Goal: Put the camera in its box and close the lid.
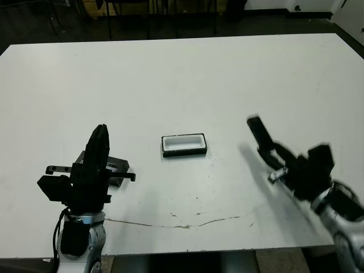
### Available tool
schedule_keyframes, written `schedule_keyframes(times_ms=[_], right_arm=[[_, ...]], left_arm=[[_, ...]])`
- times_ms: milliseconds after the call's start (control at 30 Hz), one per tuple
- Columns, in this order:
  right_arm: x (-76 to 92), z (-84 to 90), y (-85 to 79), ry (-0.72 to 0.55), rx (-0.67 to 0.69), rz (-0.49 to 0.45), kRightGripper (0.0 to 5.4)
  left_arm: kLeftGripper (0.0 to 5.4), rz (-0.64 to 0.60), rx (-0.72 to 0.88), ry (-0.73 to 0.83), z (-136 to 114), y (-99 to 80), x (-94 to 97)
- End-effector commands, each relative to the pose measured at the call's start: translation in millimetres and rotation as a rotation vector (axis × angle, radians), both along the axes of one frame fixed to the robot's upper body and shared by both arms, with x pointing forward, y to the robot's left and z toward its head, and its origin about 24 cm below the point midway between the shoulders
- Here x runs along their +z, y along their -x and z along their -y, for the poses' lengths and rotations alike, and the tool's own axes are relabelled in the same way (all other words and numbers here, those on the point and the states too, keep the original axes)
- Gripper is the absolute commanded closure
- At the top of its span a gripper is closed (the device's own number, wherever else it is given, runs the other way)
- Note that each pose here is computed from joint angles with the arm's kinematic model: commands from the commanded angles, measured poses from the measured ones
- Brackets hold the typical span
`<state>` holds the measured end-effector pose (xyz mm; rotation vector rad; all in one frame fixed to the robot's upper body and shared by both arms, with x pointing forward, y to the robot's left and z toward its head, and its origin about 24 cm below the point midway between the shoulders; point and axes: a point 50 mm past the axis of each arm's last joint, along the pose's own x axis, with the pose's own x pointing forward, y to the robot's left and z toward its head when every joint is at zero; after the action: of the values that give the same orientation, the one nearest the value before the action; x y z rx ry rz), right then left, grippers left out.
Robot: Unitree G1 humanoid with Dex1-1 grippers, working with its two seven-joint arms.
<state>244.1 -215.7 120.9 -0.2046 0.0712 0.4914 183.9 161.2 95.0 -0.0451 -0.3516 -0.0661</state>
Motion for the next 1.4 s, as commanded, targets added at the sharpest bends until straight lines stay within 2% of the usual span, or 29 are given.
schedule_keyframes(times_ms=[33, 167, 233, 433, 567, 667, 800, 900, 1167, 1400], right_arm=[[28.4, -3.8, -18.1, -0.012, 0.117, 0.054, 4.99], [56.5, -15.3, -39.2, 0.086, 0.254, 0.111, 4.99], [65.1, -20.9, -49.8, 0.12, 0.327, 0.108, 4.99], [65.5, -36.9, -84.9, 0.168, 0.581, 0.013, 5.0], [72.4, -47.6, -102.2, 0.334, 0.731, -0.054, 5.01], [72.5, -56.6, -111.6, 0.403, 0.801, -0.144, 5.01], [67.6, -67.1, -118.8, 0.474, 0.9, -0.257, 5.01], [64.6, -74.5, -120.4, 0.532, 0.966, -0.3, 5.01], [48.2, -90.8, -117.4, 0.666, 1.083, -0.367, 5.02], [35.7, -93.2, -113.0, 0.717, 1.172, -0.358, 5.02]], left_arm=[[5.4, -0.068, 0.019, -0.036, -4, 5.8, -12.7], [5.4, -0.064, 0.029, -0.04, -7, 6.0, -12.8], [5.4, -0.066, 0.035, -0.045, -8, 6.5, -12.9], [5.4, -0.075, 0.063, -0.074, -17, 7.8, -11.6], [5.4, -0.052, 0.068, -0.081, -23, 6.9, -9.4], [5.4, -0.048, 0.07, -0.073, -24, 6.8, -7.8], [5.4, -0.048, 0.076, -0.078, -24, 7.5, -7.3], [5.4, -0.054, 0.08, -0.081, -23, 8.4, -6.8], [5.4, -0.052, 0.076, -0.08, -22, 7.2, -7.0], [5.4, -0.064, 0.083, -0.079, -19, 8.0, -6.9]])
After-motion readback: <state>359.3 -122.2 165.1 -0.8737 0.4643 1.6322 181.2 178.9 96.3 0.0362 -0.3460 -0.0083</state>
